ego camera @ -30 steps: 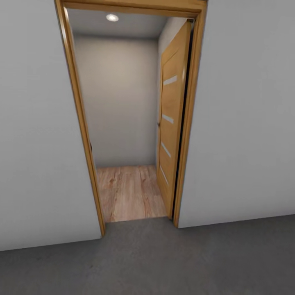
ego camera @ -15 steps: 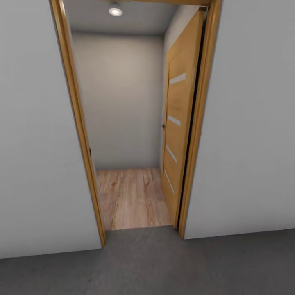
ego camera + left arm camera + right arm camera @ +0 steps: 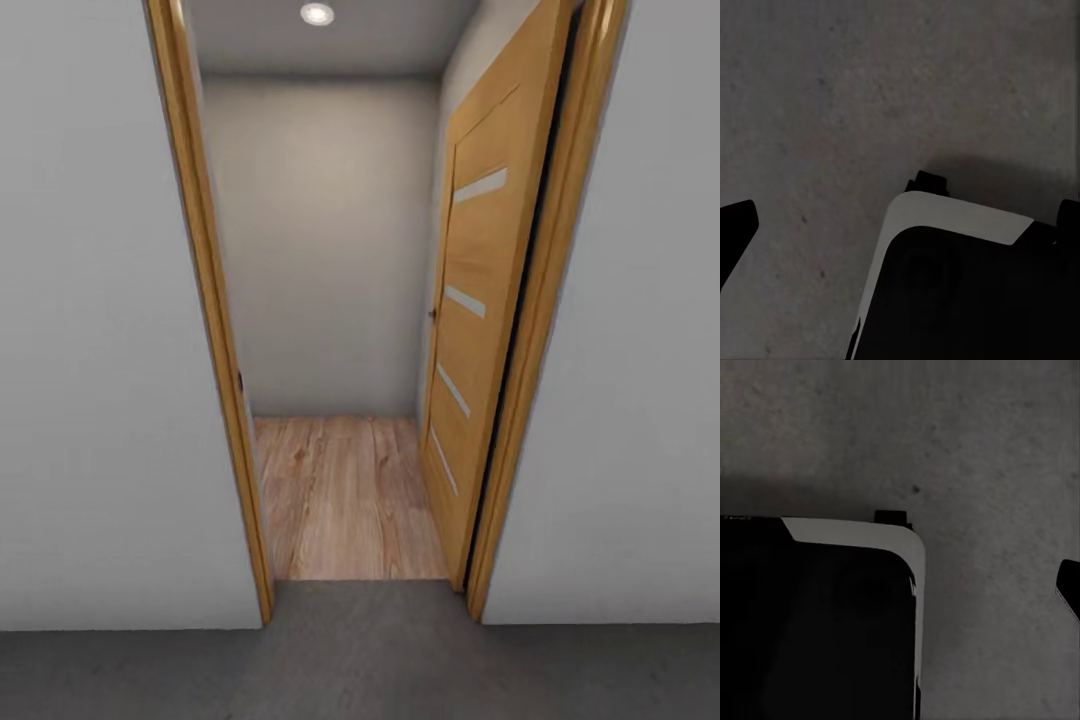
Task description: Move the two storage containers from the living room to the garage. In the garage, place one container on the floor and stack the other container on top of it (either order is fine).
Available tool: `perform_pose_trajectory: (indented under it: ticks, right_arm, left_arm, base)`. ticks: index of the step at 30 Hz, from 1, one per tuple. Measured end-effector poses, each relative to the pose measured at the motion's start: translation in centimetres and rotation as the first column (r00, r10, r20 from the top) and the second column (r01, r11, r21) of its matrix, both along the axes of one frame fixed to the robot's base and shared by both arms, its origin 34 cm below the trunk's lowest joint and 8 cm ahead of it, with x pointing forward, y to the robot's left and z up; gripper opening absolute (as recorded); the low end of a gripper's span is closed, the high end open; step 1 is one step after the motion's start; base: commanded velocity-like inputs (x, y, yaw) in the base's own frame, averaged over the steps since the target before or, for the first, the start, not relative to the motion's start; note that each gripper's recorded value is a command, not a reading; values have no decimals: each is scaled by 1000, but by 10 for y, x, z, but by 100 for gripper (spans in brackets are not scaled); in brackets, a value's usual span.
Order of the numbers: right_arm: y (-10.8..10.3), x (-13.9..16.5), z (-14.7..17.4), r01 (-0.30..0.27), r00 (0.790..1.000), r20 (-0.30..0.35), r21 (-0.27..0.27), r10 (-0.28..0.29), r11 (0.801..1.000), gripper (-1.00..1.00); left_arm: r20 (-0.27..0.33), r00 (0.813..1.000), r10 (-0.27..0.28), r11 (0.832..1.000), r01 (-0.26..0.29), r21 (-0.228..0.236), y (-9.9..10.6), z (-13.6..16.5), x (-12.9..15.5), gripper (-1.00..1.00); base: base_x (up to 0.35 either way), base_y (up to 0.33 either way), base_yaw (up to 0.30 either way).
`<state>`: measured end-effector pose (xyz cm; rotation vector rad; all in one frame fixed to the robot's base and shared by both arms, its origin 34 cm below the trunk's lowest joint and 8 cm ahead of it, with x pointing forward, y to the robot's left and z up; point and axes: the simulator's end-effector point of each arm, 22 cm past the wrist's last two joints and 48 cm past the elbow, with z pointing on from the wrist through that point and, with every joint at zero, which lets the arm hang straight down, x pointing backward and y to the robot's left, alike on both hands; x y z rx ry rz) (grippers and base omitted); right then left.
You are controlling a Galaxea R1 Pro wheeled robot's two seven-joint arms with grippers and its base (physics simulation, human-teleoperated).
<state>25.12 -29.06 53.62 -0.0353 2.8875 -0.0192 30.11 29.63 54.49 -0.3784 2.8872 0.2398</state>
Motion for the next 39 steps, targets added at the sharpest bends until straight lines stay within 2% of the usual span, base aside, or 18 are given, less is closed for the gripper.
perform_pose_trajectory:
  ticks: [5,31,39]
  right_arm:
    - [0,0,0,-19,1000,-2,4,19,1000,100]
    - [3,-3,-1,-17,1000,-14,1,17,1000,100]
    - [-3,-2,0,-18,1000,-12,-7,18,1000,100]
  left_arm:
    - [-1,1000,0,1000,0,0,0,0,0,100]
    - [1,1000,1,1000,-1,0,0,0,0,100]
    - [0,1000,1,1000,-1,1,1,0,0,100]
  base:
    - [322,0,4]
    - [322,0,0]
    - [322,0,0]
